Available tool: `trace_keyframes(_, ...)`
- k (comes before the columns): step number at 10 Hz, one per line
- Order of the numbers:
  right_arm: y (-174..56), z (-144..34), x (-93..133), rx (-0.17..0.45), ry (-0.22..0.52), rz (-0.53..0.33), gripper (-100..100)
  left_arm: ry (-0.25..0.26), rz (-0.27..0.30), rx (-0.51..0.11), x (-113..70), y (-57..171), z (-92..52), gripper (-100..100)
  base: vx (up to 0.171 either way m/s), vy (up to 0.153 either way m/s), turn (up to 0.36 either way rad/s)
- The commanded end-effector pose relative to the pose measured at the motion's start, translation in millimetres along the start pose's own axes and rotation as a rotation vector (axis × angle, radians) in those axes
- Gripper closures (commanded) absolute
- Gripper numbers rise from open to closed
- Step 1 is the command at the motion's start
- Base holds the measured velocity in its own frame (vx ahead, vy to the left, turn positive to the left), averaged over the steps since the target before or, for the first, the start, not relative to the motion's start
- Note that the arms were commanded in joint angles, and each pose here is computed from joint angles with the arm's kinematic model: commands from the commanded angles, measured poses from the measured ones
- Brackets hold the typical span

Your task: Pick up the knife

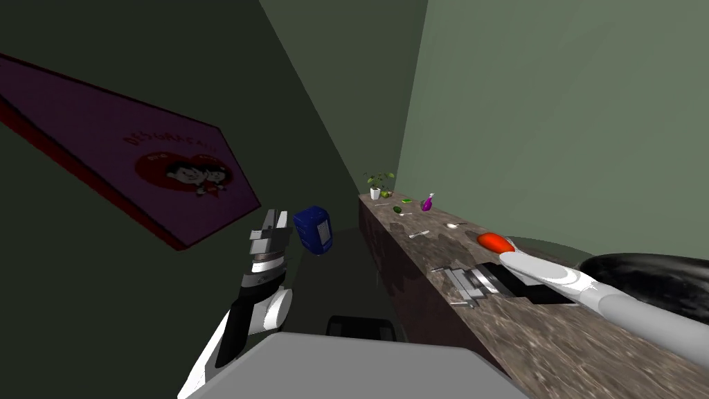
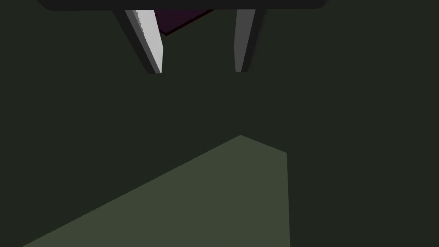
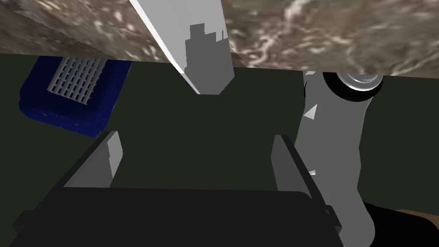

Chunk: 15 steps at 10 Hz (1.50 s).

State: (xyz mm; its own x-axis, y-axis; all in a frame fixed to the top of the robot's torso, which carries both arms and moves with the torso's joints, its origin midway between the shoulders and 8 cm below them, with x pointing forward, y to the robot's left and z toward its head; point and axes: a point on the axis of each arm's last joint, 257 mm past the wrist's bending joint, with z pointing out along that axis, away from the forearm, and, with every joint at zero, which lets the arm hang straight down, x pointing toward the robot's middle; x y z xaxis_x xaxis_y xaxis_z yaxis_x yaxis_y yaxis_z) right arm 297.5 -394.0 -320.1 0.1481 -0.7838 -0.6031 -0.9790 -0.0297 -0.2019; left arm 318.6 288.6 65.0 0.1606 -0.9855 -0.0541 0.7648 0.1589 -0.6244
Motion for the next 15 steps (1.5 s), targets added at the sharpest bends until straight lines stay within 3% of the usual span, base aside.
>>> trace_keyframes(1,10.2,-21.5,29.9,-0.027,0.088,-0.009,-100,0.000,0.000,0.000,0.0,0.0,0.0,0,-0.024,-0.017,0.176)
trace_keyframes(2,10.5,-21.5,30.3,-0.028,0.090,-0.010,-100,0.000,0.000,0.000,0.0,0.0,0.0,0,-0.021,-0.016,0.123)
trace_keyframes(3,17.2,-38.7,51.4,-0.048,0.156,-0.015,-100,0.000,0.000,0.000,0.0,0.0,0.0,0,-0.020,-0.014,0.215)
trace_keyframes(4,17.7,-38.8,52.0,-0.051,0.158,-0.017,-100,0.000,0.000,0.000,0.0,0.0,0.0,0,-0.015,-0.015,0.093)
trace_keyframes(6,31.2,-71.9,87.4,-0.088,0.274,-0.018,-100,0.000,0.000,0.000,0.0,0.0,0.0,0,-0.018,-0.018,0.204)
trace_keyframes(7,32.4,-72.4,88.8,-0.093,0.279,-0.021,-100,0.000,0.000,0.000,0.0,0.0,0.0,0,-0.016,-0.026,0.079)
trace_keyframes(8,39.6,-88.0,104.1,-0.113,0.331,-0.019,-100,0.000,0.000,0.000,0.0,0.0,0.0,0,-0.014,-0.019,0.116)
trace_keyframes(9,39.6,-88.0,104.1,-0.113,0.331,-0.019,-100,0.000,0.000,0.000,0.0,0.0,0.0,0,-0.008,-0.016,0.060)
trace_keyframes(12,59.9,-126.2,138.6,-0.162,0.453,-0.008,-100,0.000,0.000,0.000,0.0,0.0,0.0,0,-0.002,-0.022,0.152)
trace_keyframes(15,75.4,-147.0,157.7,-0.195,0.521,0.007,-100,0.000,0.000,0.000,0.0,0.0,0.0,0,0.008,-0.023,0.079)
